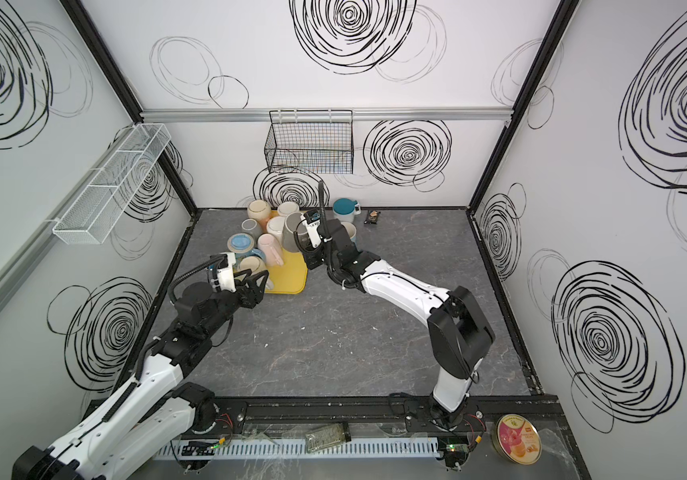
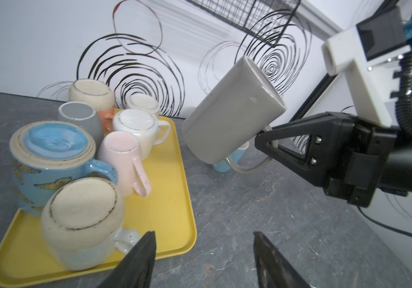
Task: Turn the mug right side up
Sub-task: 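Lift the grey mug with the right gripper toward the left gripper, then grasp the grey mug with the left gripper while the right gripper holds it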
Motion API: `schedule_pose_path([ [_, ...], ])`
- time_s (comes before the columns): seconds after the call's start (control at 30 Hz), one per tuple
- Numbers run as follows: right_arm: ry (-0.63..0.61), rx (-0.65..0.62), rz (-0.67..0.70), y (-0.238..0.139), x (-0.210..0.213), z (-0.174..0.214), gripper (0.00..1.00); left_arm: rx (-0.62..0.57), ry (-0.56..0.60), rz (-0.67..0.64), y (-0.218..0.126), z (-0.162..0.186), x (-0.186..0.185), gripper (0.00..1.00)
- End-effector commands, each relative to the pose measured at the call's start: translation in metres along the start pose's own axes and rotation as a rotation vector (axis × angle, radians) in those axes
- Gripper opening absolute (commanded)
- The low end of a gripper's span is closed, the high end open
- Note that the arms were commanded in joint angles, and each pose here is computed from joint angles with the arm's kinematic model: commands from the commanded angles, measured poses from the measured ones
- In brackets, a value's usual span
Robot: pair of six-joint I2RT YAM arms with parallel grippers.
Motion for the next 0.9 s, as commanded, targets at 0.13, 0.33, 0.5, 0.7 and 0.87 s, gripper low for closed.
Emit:
schedule_pose_path([
  [0.13,0.155,-0.380,-0.224,-0.073,-0.018,-0.073,0.00,-0.190,0.029,0.138,-0.004,-0.029,-0.051,0.70],
  [0.33,0.222,-0.462,-0.366,-0.099,-0.031,-0.073,0.00,-0.258,-0.019,0.257,0.003,-0.037,-0.083,0.75],
  [0.5,0.192,-0.490,-0.471,-0.113,-0.021,-0.077,0.00,-0.231,-0.038,0.329,0.016,-0.047,-0.107,0.75],
  [0.7,0.125,-0.538,-0.568,-0.136,-0.008,-0.080,0.00,-0.279,-0.112,0.426,0.018,-0.060,-0.119,0.75],
  [0.87,0.089,-0.582,-0.611,-0.156,0.000,-0.079,0.00,-0.291,-0.162,0.481,0.017,-0.069,-0.120,0.78],
])
Point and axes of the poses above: each gripper's point midway between its finger pads, its own y axis out along the fingers, its own x axis along the line the jaws close on, z = x × y, the point moved 7 cm from there along -y, back along the fingers, and after that the axes turned 4 degrees about -y, right-handed, at the moved point
